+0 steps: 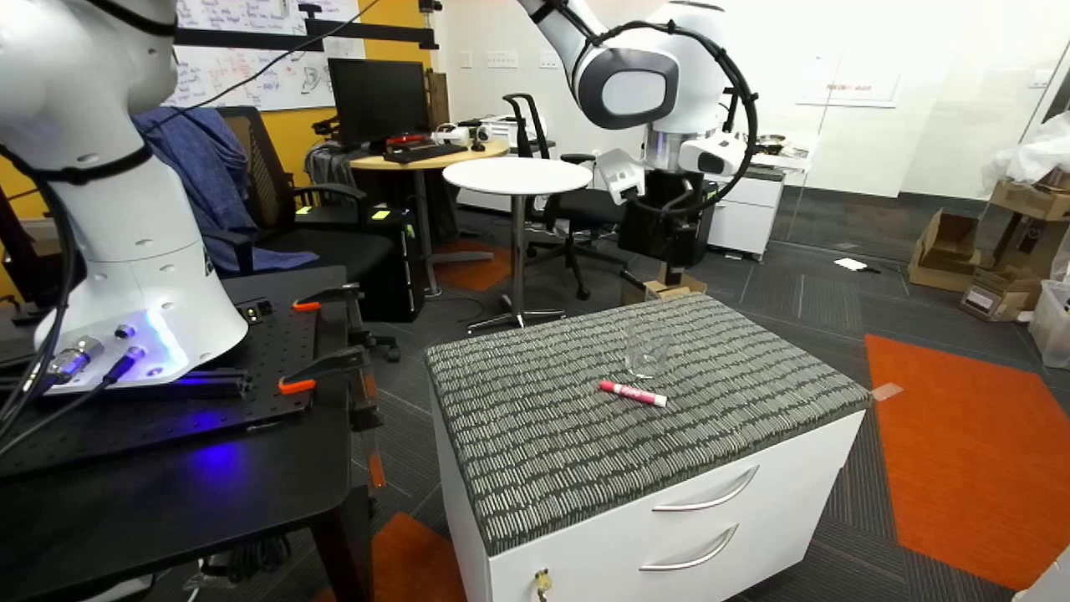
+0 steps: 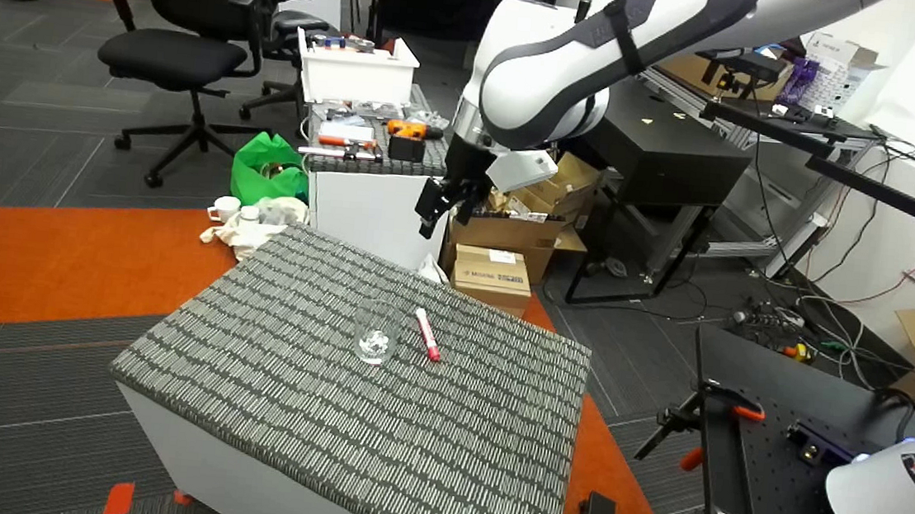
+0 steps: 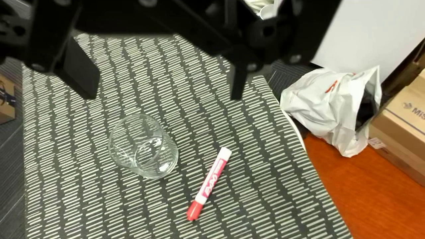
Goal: Take the marker out of the glass and put it on the counter
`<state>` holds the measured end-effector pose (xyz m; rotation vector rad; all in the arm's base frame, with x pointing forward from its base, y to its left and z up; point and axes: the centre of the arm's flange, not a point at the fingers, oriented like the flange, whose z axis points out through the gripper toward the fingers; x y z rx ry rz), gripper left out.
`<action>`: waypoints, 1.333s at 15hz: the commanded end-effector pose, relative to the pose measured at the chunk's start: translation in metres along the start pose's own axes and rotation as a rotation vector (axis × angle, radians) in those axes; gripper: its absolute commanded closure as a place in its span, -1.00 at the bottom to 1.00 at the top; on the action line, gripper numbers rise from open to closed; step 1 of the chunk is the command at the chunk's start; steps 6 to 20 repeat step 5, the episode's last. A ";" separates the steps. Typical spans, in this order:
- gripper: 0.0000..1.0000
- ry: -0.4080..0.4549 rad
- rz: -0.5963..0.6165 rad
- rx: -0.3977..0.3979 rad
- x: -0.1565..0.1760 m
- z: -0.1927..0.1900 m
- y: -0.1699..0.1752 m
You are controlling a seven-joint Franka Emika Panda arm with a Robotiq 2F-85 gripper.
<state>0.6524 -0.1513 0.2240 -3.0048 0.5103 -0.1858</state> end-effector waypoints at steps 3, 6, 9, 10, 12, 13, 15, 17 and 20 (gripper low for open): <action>-1.00 -0.007 0.001 -0.001 -0.001 0.005 0.001; -1.00 -0.008 0.001 -0.001 -0.001 0.006 0.001; -1.00 -0.008 0.001 -0.001 -0.001 0.006 0.001; -1.00 -0.008 0.001 -0.001 -0.001 0.006 0.001; -1.00 -0.008 0.001 -0.001 -0.001 0.006 0.001; -1.00 -0.008 0.001 -0.001 -0.001 0.006 0.001; -1.00 -0.008 0.001 -0.001 -0.001 0.006 0.001; -1.00 -0.008 0.001 -0.001 -0.001 0.006 0.001; -1.00 -0.008 0.001 -0.001 -0.001 0.006 0.001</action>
